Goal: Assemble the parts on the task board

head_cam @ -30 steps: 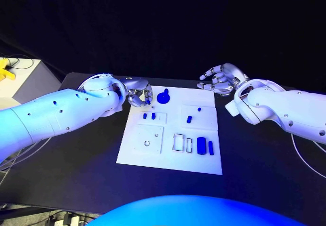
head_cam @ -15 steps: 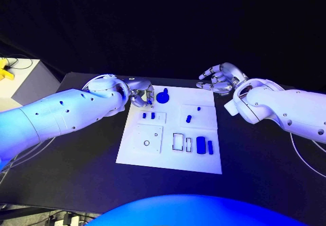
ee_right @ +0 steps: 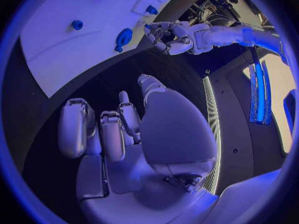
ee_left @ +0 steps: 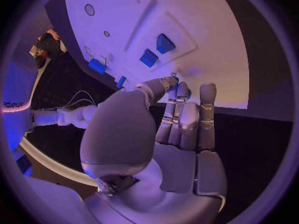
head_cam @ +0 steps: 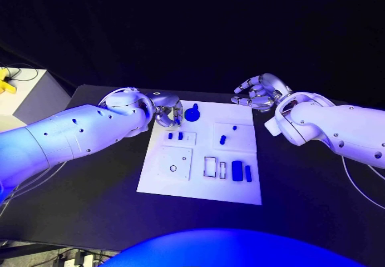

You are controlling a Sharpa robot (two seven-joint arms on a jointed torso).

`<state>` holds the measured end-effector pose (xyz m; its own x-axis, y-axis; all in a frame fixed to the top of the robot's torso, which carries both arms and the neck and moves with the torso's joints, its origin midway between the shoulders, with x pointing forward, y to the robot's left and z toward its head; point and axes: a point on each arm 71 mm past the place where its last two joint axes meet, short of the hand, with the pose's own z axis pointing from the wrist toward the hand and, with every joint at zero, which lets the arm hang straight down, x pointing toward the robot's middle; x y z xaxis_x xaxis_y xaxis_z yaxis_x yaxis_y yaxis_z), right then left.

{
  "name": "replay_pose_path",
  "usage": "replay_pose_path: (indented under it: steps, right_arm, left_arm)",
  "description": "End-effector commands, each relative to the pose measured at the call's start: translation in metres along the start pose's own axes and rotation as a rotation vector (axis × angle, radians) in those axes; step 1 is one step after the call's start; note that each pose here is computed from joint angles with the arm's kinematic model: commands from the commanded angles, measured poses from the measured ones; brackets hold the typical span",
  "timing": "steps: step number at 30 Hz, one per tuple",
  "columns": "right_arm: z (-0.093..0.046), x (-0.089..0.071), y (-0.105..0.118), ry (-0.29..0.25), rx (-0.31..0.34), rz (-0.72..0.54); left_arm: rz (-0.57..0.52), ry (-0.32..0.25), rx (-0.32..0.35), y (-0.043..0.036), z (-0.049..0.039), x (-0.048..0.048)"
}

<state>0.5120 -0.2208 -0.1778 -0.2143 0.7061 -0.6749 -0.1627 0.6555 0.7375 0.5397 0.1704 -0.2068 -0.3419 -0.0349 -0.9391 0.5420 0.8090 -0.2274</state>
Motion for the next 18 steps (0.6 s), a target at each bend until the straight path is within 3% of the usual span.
replay_pose_path:
  steps: [1,18]
  right_arm:
    - [-0.0001,0.0014,0.0009,0.012,-0.011,-0.006]
    - [0.0,0.0017,0.0011,0.012,-0.012,-0.006]
  left_arm:
    - [0.003,0.021,0.01,-0.0019,0.0009,0.0017]
    - [0.002,0.046,0.014,-0.0029,0.0024,0.0062]
